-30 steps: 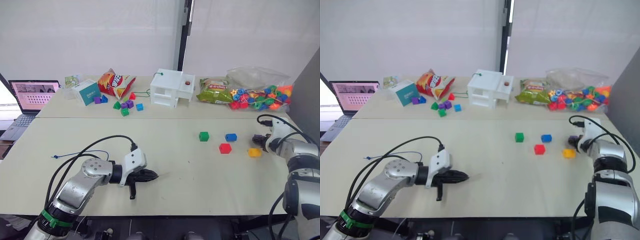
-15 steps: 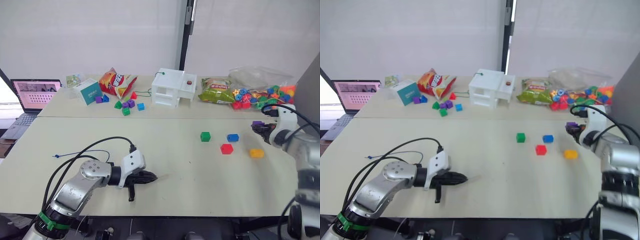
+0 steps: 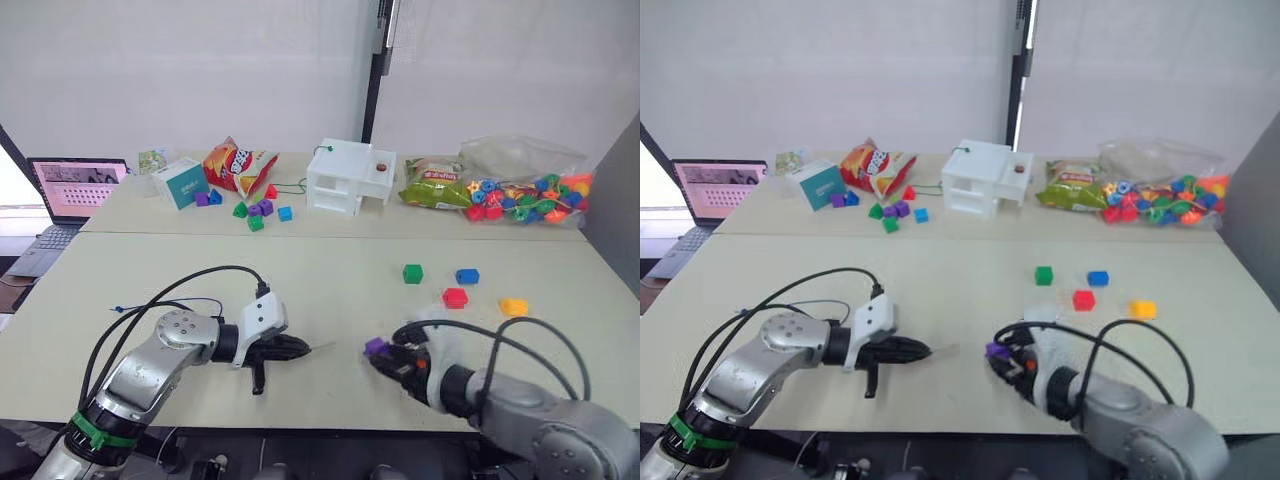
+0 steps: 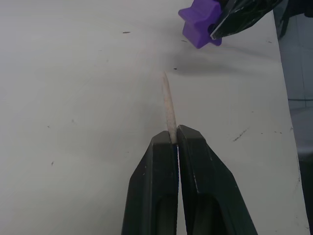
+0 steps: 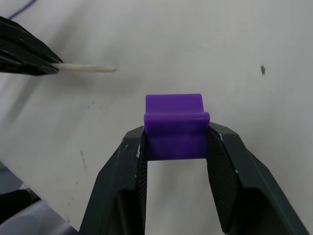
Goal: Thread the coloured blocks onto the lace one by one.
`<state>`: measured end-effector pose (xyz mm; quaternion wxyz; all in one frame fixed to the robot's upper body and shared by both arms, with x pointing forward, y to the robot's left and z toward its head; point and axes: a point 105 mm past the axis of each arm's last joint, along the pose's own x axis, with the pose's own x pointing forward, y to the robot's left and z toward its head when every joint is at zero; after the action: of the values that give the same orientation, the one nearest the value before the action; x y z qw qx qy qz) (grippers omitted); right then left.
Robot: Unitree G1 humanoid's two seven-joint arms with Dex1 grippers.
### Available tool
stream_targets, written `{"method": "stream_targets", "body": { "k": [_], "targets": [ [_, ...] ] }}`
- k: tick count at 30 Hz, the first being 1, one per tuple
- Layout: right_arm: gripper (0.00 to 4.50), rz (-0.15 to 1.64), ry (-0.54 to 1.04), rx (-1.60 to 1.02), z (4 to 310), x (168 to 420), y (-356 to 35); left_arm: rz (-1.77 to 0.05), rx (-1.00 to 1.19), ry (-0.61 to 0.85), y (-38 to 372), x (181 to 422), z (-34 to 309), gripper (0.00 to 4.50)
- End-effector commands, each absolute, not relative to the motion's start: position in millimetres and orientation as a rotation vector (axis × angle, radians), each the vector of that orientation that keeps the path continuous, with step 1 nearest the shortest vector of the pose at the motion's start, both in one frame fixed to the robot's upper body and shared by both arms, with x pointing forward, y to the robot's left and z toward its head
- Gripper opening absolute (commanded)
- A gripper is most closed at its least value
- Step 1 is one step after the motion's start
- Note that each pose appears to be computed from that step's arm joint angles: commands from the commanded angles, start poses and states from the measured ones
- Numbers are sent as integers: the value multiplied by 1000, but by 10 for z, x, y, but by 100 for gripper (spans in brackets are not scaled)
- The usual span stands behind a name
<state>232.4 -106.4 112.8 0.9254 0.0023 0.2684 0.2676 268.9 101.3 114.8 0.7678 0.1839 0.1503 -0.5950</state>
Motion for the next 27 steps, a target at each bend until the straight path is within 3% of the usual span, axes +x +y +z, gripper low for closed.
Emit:
{"method": "stream_targets", "body": {
  "k": [1,8,10,17,24,27],
  "targets": [
    [116,508,613,-25,977,2340,-1025,-1312,408,301,1003,2679,1217,0],
    [116,458,622,-9,856,2383,-921,-1304,411,302,1020,2668,1226,0],
    [220,447,583,-28,929,2408,-949,-1298,409,303,1032,2666,1227,0],
    [449,605,422,-50,1410,2424,-911,-1288,408,312,1064,2639,1211,0],
    [449,1094,498,-256,1524,2271,-942,-1298,405,317,1048,2614,1209,0],
    [449,1279,486,-421,1449,2380,-1052,-1310,406,320,1053,2574,1235,0]
  ]
}}
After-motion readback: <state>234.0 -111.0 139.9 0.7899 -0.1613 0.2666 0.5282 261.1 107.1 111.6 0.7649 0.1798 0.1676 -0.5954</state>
